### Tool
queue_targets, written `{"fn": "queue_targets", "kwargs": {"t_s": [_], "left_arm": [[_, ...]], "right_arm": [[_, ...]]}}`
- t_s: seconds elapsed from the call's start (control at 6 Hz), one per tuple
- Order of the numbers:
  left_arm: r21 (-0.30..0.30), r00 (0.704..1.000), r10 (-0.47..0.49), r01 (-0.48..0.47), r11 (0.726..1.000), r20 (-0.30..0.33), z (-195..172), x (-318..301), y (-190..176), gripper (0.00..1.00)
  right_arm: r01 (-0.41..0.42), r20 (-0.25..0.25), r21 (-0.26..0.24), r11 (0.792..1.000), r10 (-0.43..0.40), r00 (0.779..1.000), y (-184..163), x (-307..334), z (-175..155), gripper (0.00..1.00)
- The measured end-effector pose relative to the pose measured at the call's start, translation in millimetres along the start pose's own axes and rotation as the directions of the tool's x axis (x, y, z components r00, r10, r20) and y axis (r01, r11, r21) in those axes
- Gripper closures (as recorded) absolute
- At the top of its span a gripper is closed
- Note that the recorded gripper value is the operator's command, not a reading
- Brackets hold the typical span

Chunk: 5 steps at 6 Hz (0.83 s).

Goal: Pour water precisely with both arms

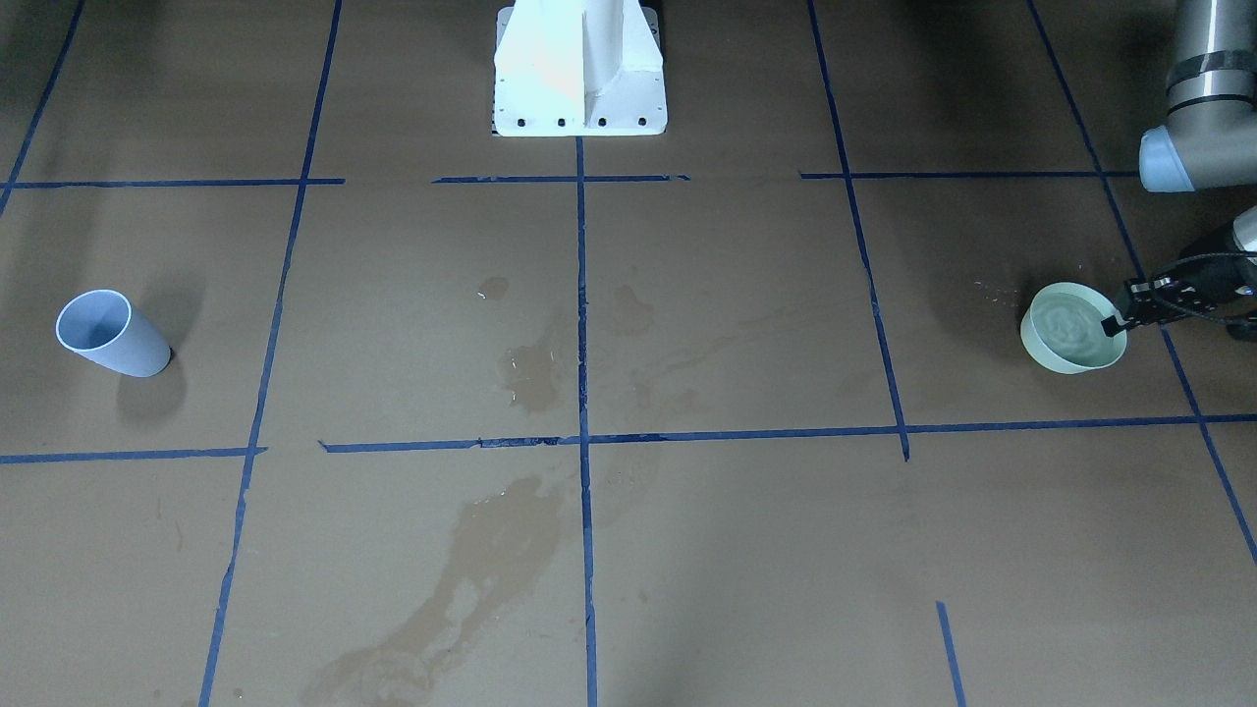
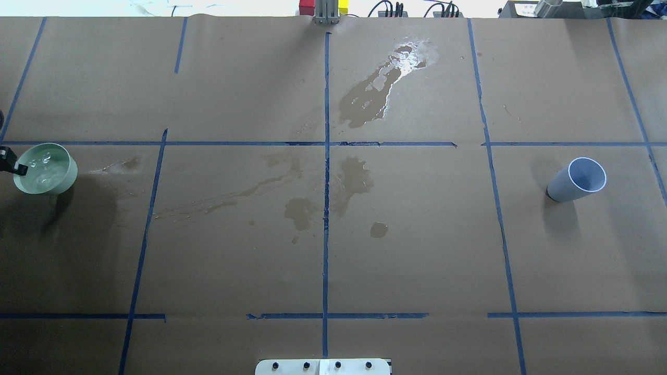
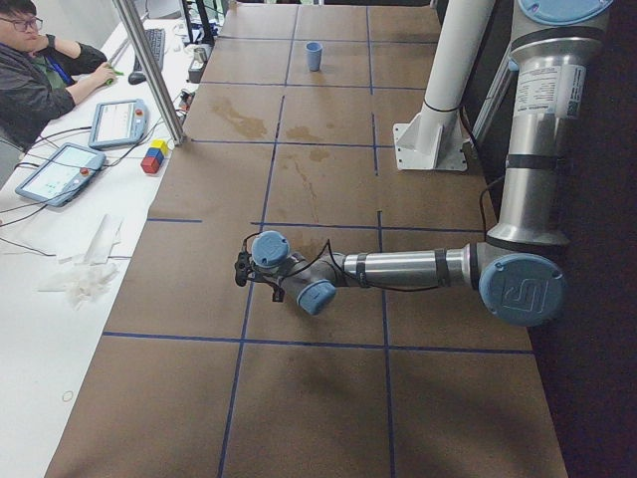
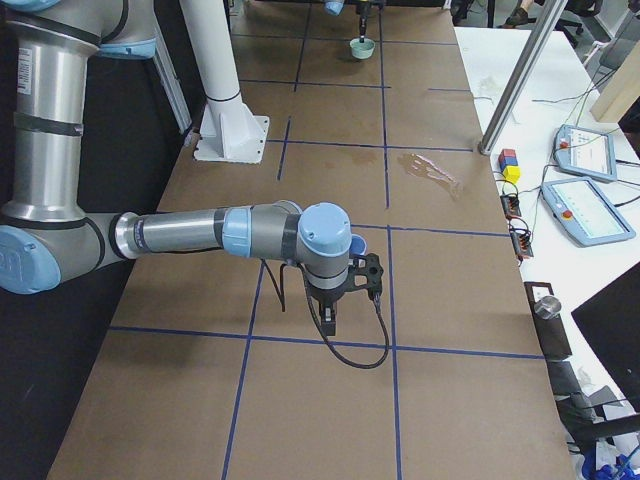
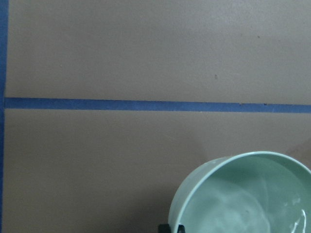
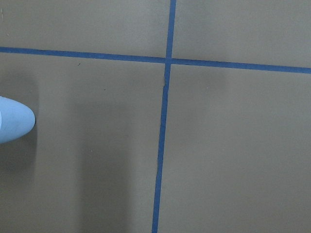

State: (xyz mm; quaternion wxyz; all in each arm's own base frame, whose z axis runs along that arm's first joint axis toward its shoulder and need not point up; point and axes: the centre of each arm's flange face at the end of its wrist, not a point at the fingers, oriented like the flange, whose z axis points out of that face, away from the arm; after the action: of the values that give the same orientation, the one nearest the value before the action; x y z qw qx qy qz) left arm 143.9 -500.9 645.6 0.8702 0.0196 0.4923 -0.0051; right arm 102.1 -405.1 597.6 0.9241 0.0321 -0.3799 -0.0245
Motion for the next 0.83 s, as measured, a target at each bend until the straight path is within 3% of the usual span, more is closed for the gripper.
{"fn": "queue_targets", "kwargs": {"t_s": [0.33,0.5,0.67,0.83], "left_arm": [[-0.04,1.0,0.016,-0.015,0.999,0.001,20.3,9.7,7.4,0.91],[-0.051,1.0,0.018,-0.018,0.999,0.002,25.9,10.6,9.9,0.63],[-0.056,1.0,0.019,-0.018,0.998,0.003,28.3,10.5,10.9,0.17],[-0.054,1.0,0.025,-0.025,0.998,0.0,28.0,13.8,9.1,0.0]], "right_arm": [[-0.002,-0.001,-0.002,1.0,0.002,1.0,0.1,0.6,0.8,0.0],[-0.002,0.0,-0.002,1.0,0.002,1.0,0.1,0.7,1.0,0.0],[-0.001,0.0,-0.002,1.0,0.001,1.0,0.1,0.7,1.0,0.0],[-0.001,0.001,-0.001,1.0,0.001,1.0,0.0,0.6,0.9,0.0]]}}
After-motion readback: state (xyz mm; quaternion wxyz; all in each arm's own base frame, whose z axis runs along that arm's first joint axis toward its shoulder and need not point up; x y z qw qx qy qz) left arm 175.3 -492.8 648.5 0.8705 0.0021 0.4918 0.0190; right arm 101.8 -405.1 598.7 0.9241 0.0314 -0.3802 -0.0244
